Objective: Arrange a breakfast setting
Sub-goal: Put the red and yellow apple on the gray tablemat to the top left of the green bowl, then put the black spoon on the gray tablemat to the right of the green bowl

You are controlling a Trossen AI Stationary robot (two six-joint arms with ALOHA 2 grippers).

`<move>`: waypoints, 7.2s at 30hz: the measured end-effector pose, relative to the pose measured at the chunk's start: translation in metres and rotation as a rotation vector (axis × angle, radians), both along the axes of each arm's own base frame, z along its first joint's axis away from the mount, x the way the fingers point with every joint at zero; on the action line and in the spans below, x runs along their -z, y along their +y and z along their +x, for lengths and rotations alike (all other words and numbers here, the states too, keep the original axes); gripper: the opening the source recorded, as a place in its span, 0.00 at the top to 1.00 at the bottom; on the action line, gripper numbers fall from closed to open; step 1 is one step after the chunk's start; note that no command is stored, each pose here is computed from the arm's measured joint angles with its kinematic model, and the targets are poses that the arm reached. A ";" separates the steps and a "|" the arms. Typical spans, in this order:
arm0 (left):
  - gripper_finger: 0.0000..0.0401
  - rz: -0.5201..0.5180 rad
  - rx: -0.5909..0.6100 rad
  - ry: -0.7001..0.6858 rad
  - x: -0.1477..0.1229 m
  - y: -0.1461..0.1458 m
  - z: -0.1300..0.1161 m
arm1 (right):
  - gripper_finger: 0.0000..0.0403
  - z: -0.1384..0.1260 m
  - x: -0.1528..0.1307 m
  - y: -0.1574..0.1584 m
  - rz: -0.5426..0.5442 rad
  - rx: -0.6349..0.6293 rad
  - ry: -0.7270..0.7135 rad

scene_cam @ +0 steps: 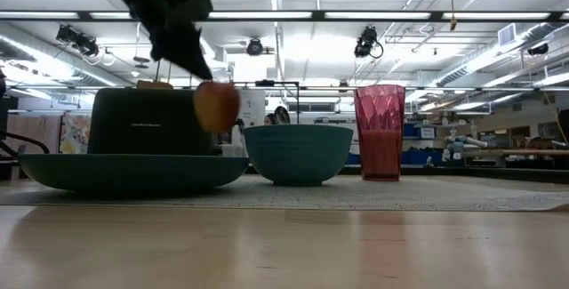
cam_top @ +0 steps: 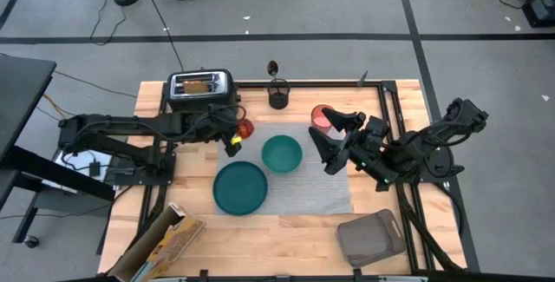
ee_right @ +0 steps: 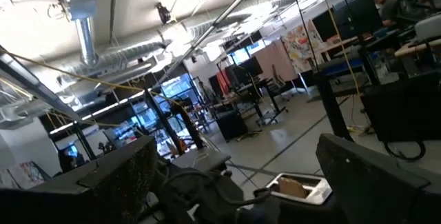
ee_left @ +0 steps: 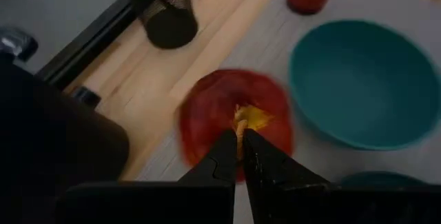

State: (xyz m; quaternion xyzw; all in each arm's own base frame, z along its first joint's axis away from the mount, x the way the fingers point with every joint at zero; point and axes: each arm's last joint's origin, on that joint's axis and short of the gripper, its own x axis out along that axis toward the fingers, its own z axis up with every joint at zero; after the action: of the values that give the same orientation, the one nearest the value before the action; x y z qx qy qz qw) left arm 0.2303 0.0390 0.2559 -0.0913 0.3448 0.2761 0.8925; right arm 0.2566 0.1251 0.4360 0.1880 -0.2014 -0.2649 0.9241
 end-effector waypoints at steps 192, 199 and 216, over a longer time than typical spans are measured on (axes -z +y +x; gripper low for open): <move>0.54 0.150 0.234 -0.628 -0.215 -0.011 -0.047 | 0.98 -0.005 -0.017 -0.156 0.526 -0.376 0.773; 0.54 0.132 0.292 -0.624 -0.214 -0.021 -0.045 | 0.98 -0.010 0.018 -0.077 0.712 -0.279 0.868; 0.54 0.109 0.344 -0.611 -0.212 -0.032 -0.046 | 0.98 -0.014 0.208 -0.075 1.031 -0.149 1.208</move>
State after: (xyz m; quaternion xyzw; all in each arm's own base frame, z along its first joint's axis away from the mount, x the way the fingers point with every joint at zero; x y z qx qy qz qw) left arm 0.1844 0.0074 0.4682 -0.0625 0.0573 0.0995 0.9914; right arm 0.2428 0.0499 0.2285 0.4287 0.4954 -0.3184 0.6852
